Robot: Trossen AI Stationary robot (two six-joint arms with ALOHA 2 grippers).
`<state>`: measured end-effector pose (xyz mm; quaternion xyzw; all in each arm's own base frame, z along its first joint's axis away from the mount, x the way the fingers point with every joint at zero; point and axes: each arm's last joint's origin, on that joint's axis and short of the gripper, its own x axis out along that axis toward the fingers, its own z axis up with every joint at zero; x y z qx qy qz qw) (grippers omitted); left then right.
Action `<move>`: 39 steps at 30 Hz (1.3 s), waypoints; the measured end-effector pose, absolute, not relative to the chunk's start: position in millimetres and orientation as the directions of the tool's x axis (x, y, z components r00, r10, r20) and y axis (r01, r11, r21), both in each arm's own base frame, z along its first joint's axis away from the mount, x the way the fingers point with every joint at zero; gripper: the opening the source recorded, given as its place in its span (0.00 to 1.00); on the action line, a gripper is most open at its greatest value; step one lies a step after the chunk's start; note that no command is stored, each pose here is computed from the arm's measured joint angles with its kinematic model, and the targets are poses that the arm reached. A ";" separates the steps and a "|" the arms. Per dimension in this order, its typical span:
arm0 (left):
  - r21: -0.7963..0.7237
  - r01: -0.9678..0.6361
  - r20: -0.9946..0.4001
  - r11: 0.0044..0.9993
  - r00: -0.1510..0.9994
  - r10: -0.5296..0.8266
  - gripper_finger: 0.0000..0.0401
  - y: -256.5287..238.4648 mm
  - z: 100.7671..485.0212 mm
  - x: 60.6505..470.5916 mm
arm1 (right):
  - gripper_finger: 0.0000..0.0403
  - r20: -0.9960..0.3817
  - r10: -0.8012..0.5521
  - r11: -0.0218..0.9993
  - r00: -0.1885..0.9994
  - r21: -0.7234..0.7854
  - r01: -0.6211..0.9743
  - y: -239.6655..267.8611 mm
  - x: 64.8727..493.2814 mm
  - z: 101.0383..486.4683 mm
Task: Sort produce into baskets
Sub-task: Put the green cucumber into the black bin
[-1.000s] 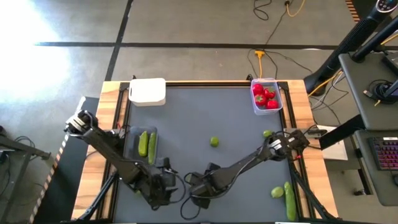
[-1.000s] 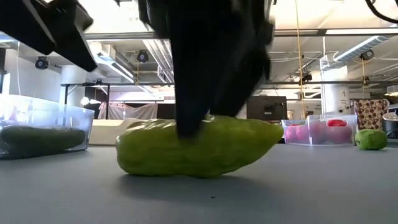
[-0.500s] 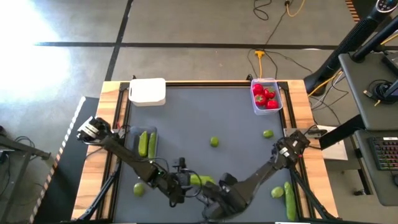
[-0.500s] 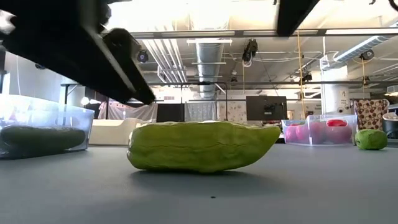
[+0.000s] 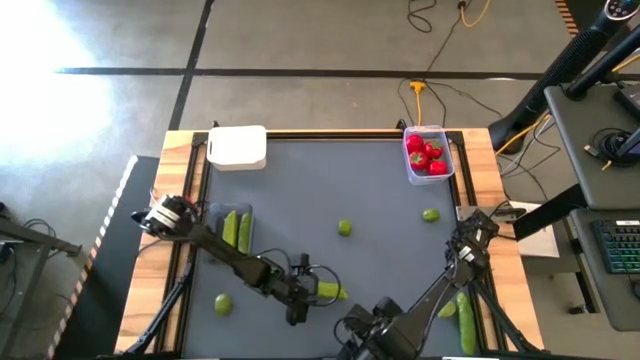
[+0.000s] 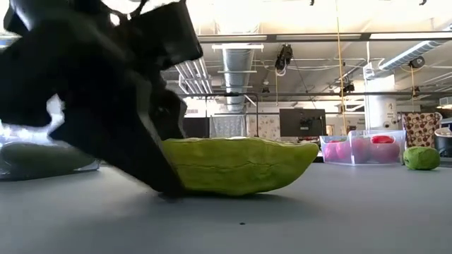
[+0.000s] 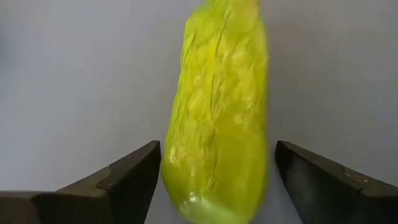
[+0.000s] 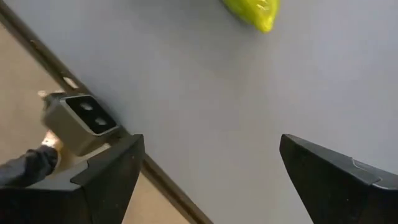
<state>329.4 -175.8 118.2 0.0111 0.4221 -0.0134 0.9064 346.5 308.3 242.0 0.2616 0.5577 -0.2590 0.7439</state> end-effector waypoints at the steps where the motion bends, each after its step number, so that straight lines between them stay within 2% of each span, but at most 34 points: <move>1: 0.002 0.021 -0.768 1.000 0.640 -0.012 0.74 -175.5 115.2 330.2 | 0.91 -0.968 -0.094 0.724 0.234 0.095 0.683 308.0 345.8 241.7; 4: -0.023 -0.022 -0.774 0.999 0.633 -0.004 0.69 -176.0 110.2 331.4 | 0.91 -0.988 -0.088 0.715 0.125 0.025 0.699 304.1 339.0 240.8; 7: -0.055 -0.074 -0.774 0.996 0.633 0.004 0.59 -176.9 107.5 331.4 | 0.91 -0.995 -0.094 0.704 -0.014 -0.077 0.706 298.9 329.0 241.8; 12: -0.094 -0.125 -0.773 0.988 0.634 0.007 0.36 -180.4 113.0 326.8 | 0.91 -0.997 -0.073 0.719 0.004 -0.050 0.693 298.5 323.7 251.5; 18: -0.137 -0.214 -0.821 0.967 0.571 0.011 0.36 -184.3 138.9 302.6 | 0.91 -0.992 -0.117 0.736 0.049 -0.054 0.675 296.4 325.3 252.3; 22: -0.092 -0.388 -0.847 0.917 0.515 0.133 0.36 -185.3 167.1 267.1 | 0.91 -0.978 -0.179 0.701 0.111 -0.048 0.711 291.8 330.4 252.1; 25: -0.077 -0.560 -0.855 0.825 0.463 0.234 0.36 -178.9 192.5 233.9 | 0.91 -0.955 -0.224 0.672 0.193 -0.008 0.741 288.5 338.0 251.7; 29: -0.090 -0.773 -0.842 0.628 0.396 0.367 0.37 -161.2 223.7 191.3 | 0.91 -0.924 -0.252 0.675 0.287 0.044 0.736 284.2 350.4 248.7; 31: -0.058 -0.855 -0.840 0.516 0.321 0.437 0.37 -149.2 232.6 174.3 | 0.91 -0.920 -0.243 0.689 0.307 0.059 0.722 281.7 356.2 247.1; 34: 0.030 -0.947 -0.825 0.321 0.158 0.542 0.37 -132.8 231.1 155.0 | 0.91 -0.918 -0.231 0.698 0.323 0.075 0.712 278.4 362.9 243.3; 36: 0.083 -0.972 -0.830 0.220 0.055 0.555 0.37 -127.5 223.1 146.9 | 0.91 -0.917 -0.229 0.692 0.326 0.082 0.717 275.9 366.2 241.8; 39: 0.126 -0.975 -0.854 0.182 -0.013 0.520 0.37 -125.3 209.2 141.7 | 0.91 -0.916 -0.227 0.689 0.330 0.088 0.719 274.7 367.9 241.5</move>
